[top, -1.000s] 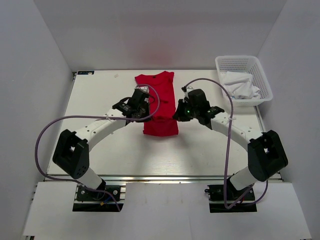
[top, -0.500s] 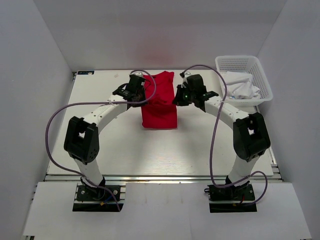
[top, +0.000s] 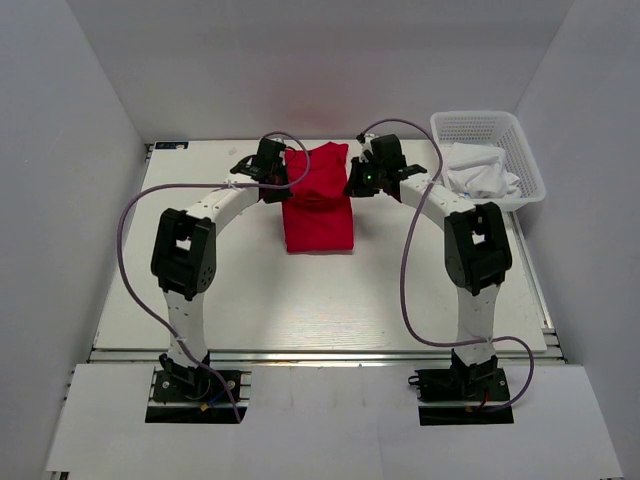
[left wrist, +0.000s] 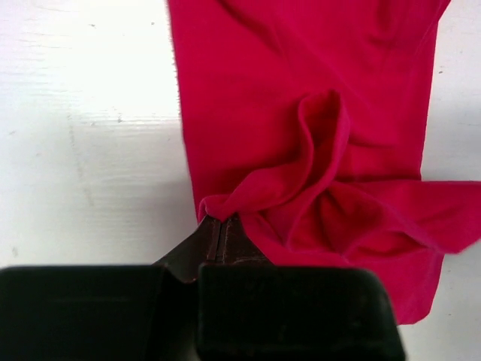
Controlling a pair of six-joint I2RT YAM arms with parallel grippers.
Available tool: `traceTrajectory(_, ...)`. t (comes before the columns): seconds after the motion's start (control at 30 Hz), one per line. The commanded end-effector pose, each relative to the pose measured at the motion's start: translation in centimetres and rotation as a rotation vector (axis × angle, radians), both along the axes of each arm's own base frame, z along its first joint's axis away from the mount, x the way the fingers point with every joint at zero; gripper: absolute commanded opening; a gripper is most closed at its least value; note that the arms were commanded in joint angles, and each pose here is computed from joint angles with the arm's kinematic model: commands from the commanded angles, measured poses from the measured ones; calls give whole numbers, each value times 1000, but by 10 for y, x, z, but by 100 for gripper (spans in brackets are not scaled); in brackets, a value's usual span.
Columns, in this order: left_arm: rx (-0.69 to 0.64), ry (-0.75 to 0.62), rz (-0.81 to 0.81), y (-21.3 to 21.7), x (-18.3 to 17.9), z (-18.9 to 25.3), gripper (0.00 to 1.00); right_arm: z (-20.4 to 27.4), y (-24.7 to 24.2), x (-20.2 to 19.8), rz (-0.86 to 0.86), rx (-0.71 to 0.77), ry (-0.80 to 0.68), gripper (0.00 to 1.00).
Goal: Fold and stack the t-shirts
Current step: Fold the folded rectangular tshirt in 1/3 of the way
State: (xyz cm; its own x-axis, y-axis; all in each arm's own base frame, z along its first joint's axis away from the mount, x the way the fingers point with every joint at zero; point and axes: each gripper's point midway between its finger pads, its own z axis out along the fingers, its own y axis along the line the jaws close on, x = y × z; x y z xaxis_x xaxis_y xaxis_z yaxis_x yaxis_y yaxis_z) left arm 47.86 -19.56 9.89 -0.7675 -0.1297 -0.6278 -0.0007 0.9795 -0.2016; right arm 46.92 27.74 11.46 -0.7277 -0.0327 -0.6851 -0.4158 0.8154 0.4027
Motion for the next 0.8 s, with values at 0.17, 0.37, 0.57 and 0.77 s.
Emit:
traceTrajectory(0.17, -28, -13, 10, 3, 34, 1, 24, -15, 4, 32, 5, 12, 17, 1)
traceTrajectory(0.37, -60, -14, 6, 7, 42, 20, 99, 2, 4, 38, 46, 0, 4, 84)
traceTrajectory(0.57, -106, -73, -5, 17, -4, 43, 99, 7, 4, -13, 121, 18, -1, 90)
traceTrajectory(0.77, -67, -4, 55, 52, -83, 25, 99, 18, 46, -60, 338, 87, -30, 90)
